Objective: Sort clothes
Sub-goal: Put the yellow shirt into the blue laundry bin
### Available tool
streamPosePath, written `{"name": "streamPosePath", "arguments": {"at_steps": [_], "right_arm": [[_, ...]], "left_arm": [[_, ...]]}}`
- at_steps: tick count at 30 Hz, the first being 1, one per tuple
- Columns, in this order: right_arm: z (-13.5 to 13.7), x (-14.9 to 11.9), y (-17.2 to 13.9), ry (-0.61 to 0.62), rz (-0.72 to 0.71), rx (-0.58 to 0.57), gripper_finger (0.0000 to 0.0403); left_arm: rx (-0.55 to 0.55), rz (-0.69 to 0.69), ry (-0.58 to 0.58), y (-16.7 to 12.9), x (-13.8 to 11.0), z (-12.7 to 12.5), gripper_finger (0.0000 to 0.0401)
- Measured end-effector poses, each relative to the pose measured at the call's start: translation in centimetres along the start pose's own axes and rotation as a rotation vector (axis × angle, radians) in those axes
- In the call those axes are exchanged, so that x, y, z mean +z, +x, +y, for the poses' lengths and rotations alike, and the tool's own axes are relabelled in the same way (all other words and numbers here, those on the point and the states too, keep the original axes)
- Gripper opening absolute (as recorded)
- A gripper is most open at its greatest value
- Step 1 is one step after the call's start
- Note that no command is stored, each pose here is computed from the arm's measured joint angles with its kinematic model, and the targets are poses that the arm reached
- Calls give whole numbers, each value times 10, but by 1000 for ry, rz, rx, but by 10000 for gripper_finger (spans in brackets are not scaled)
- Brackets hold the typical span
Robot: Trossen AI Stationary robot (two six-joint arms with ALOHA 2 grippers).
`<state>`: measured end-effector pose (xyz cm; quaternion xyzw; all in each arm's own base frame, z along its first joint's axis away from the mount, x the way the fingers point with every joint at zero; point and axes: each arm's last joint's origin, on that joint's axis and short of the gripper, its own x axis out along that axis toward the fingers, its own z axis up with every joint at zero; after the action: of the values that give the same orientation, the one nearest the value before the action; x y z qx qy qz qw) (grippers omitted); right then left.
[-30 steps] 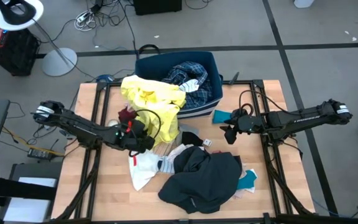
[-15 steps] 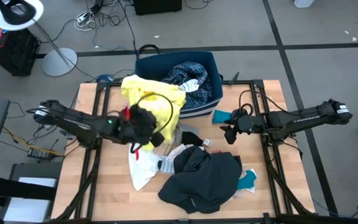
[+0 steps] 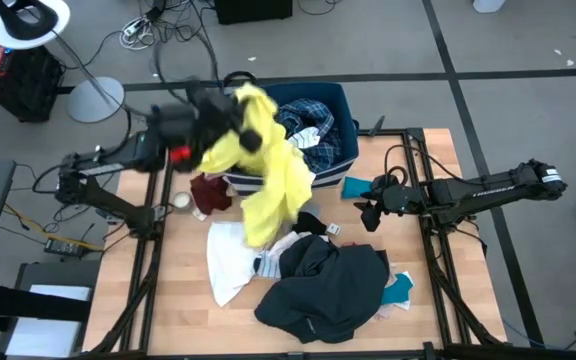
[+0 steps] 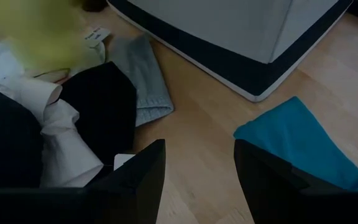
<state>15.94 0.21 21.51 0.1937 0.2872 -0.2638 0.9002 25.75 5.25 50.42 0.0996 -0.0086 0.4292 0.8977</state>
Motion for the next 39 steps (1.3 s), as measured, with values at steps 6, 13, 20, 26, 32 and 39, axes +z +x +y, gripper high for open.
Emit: {"name": "streamPosePath", "arguments": {"at_steps": [6, 13, 20, 26, 32, 39], "right_arm": [[0, 0, 0, -10, -5, -12, 192], [-1, 1, 1, -7, -7, -24, 192], [-2, 0, 1, -12, 3, -30, 192], [-2, 0, 1, -13, 0, -35, 192], [-2, 0, 1, -12, -4, -40, 192], [-2, 0, 1, -8, -4, -40, 192]], "left_arm": [[10, -135, -53, 39, 14, 22, 0], [-85, -159, -18, 87, 0, 14, 0], [-139, 294, 129, 107, -60, 9, 0], [-194, 671, 111, 114, -111, 6, 0], [-252, 841, 92, 140, -160, -17, 9], [-292, 1031, 28, 168, -229, -46, 56]]}}
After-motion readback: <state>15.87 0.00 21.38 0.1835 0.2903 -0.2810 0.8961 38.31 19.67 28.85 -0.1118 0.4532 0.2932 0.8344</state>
